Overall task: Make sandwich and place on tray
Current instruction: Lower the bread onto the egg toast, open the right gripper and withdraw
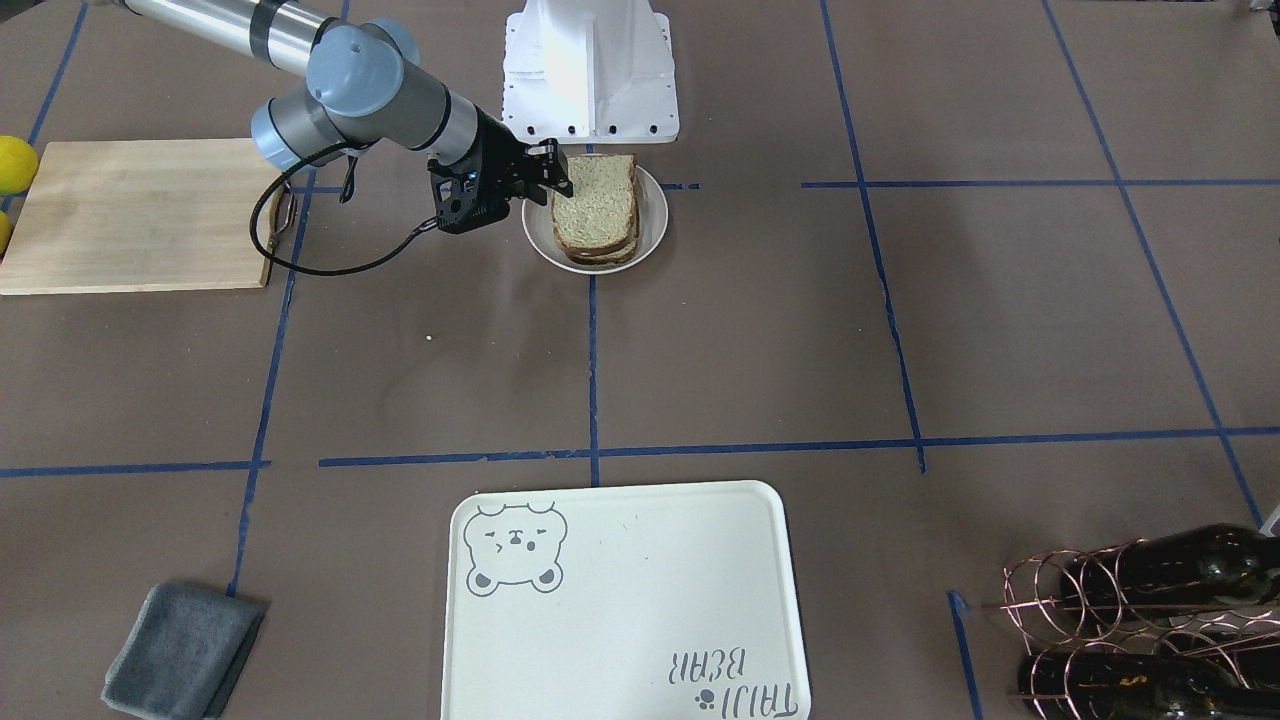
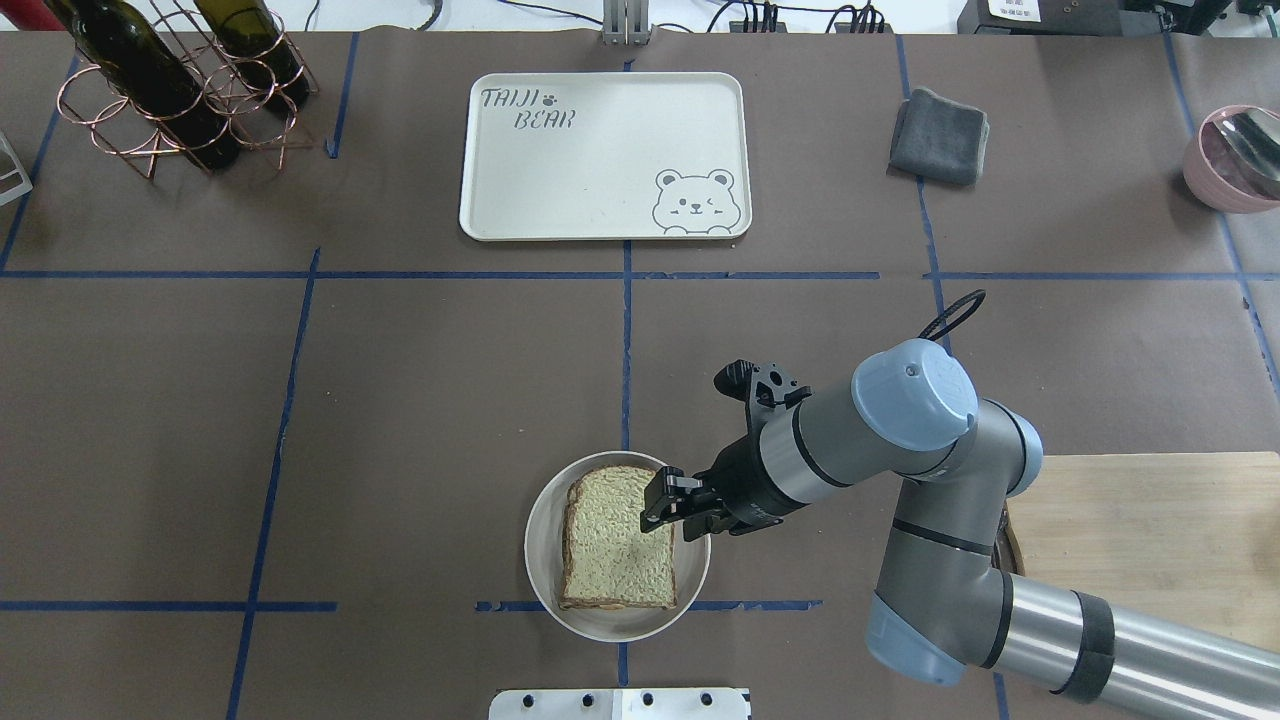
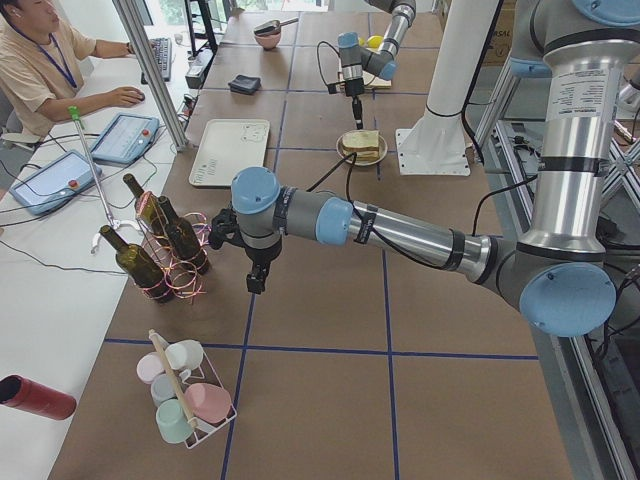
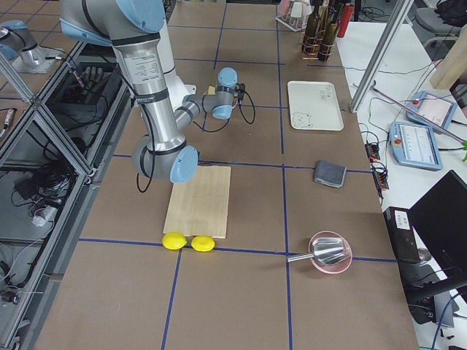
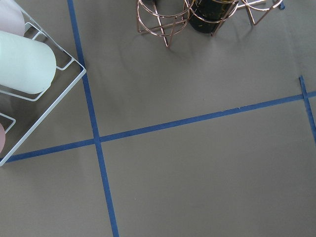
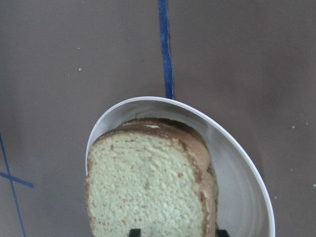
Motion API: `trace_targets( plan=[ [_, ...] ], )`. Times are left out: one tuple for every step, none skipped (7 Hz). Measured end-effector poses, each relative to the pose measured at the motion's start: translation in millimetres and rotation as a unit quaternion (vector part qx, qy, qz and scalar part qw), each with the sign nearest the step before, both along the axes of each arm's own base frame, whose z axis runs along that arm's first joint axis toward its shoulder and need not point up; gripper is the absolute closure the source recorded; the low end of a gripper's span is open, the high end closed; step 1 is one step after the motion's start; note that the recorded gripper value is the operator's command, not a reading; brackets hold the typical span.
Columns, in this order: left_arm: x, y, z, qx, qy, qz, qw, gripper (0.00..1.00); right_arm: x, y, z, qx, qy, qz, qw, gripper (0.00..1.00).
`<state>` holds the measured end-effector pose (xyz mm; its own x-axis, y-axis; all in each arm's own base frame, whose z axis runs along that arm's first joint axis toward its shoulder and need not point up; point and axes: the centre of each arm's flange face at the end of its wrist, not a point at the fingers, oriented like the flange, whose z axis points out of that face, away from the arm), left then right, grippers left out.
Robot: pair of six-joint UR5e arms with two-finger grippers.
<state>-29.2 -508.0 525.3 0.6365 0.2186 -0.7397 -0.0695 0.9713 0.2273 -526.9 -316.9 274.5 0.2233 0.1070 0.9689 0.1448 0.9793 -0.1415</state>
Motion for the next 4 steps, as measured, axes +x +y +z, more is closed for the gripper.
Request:
trace_targets(
  plan=[
    [4,-1,-1,0.002,0.000,0.004,1.0000,0.00,1,0,-1,0.001,-0.001,0.001,1.0000,0.26],
    [21,-2,-6,0.008,0.007,0.019,0.9998,0.00,2,0,-2,0.002,-0.002,0.003,1.0000,0.27],
    [46,-2,-15,0.010,0.021,0.032,0.9992,0.00,6,-3,-1,0.002,-0.001,0.007,1.0000,0.27],
    [84,0,-33,0.004,0.042,0.035,0.9985,0.00,11,-9,0,0.002,-0.001,0.013,0.9999,0.14]
  ],
)
